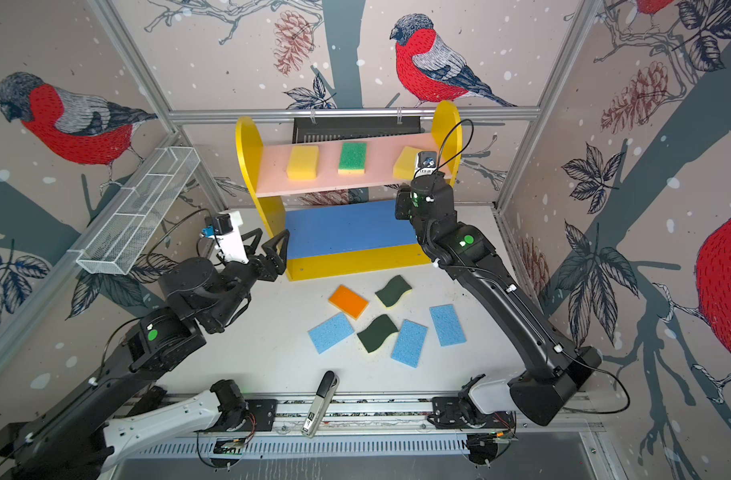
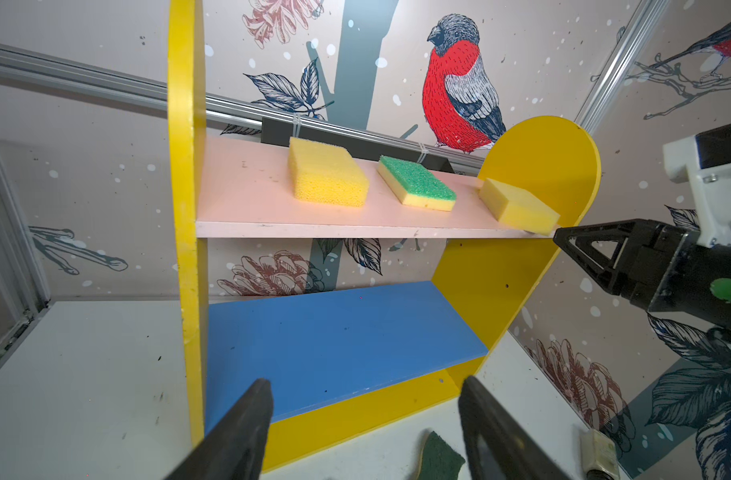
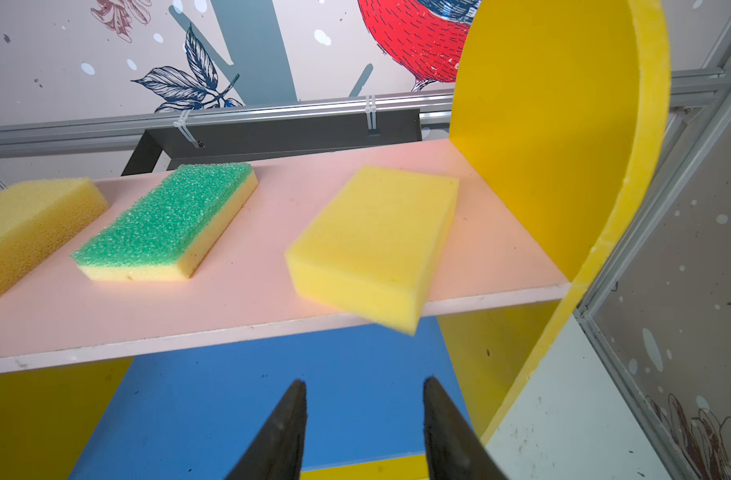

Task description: Place and organize the cleaning sponges onto the shelf

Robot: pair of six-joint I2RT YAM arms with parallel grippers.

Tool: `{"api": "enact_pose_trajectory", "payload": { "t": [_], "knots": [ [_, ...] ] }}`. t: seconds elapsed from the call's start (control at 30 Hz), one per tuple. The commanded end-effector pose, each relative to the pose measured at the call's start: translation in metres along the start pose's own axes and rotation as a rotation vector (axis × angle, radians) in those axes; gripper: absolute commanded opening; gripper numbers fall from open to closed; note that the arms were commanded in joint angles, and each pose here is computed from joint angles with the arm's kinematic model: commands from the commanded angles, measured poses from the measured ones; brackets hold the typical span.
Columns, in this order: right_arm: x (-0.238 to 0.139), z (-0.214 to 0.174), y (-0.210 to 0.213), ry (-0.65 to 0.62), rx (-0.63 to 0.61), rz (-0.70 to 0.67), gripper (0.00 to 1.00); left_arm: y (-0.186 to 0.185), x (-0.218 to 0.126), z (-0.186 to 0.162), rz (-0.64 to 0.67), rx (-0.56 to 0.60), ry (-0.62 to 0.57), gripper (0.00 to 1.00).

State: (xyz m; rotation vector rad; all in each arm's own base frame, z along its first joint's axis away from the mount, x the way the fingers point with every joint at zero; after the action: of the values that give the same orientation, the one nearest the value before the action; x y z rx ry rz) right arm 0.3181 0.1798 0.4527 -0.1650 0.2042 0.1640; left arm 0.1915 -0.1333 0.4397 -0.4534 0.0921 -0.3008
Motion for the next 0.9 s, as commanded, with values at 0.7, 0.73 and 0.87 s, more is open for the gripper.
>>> {"api": "enact_pose_trajectory", "payload": {
  "t": [0.7,0.73,0.87],
  "knots": [
    [0.023,0.007,-0.03,-0.002,0.005,-0.111,0.44,0.004,-0.002,0.003,0.025,0.011,-0.016,0.72],
    [0.024,0.008,-0.031,-0.003,0.008,-0.113,0.44,0.005,-0.001,0.002,0.026,0.011,-0.013,0.72],
    [0.025,0.008,-0.036,-0.007,0.013,-0.106,0.44,0.004,0.001,0.0,0.029,0.011,-0.007,0.72]
  ]
}}
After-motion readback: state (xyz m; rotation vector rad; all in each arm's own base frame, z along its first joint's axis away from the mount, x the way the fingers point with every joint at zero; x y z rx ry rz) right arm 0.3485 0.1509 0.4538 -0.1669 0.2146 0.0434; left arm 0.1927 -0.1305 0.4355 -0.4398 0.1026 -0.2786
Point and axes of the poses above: each gripper's point midway between its finger pads, its own x axis out along the fingers, its own y axis along the line the jaws close on, z = x × y, the point moved 6 cm from there along -x, back along the fingers, and after that the axes turned 11 degrees about -x, right-handed, at the moved point
